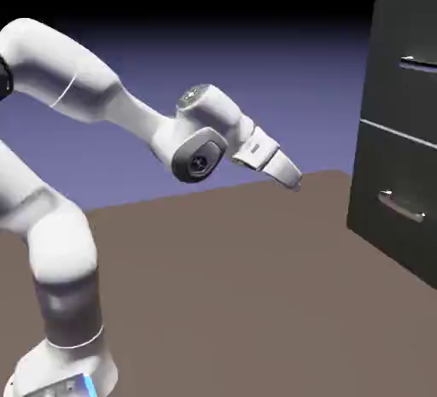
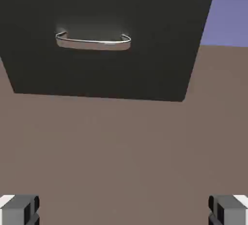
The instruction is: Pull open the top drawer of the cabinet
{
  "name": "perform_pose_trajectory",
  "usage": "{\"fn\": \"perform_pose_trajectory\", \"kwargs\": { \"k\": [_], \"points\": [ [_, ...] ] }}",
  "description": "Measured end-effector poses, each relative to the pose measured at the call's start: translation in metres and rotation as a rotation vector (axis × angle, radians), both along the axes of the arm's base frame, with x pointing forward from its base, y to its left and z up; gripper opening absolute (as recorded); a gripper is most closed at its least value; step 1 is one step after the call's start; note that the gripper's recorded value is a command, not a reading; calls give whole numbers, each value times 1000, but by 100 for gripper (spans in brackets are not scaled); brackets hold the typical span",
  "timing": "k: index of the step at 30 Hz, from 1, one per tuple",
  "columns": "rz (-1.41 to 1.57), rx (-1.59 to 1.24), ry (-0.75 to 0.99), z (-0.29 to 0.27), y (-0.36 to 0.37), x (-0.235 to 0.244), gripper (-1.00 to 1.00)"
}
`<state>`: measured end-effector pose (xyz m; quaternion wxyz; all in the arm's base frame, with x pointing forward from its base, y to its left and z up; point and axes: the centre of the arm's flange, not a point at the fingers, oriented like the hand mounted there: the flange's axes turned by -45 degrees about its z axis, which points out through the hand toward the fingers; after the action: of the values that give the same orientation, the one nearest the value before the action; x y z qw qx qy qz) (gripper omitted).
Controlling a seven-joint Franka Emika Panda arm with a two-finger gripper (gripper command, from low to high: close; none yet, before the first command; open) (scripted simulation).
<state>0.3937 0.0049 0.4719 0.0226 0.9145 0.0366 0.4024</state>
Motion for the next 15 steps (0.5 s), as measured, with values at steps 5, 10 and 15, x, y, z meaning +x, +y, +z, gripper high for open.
{"fn": "perform_pose_trajectory", "kwargs": {
  "k": [5, 10, 15],
  "points": [
    [33, -163, -119, 53, 7, 16, 0],
    [71, -334, -213, 98, 22, 31, 0],
    [116, -506, -283, 132, 45, 48, 0]
  ]
}}
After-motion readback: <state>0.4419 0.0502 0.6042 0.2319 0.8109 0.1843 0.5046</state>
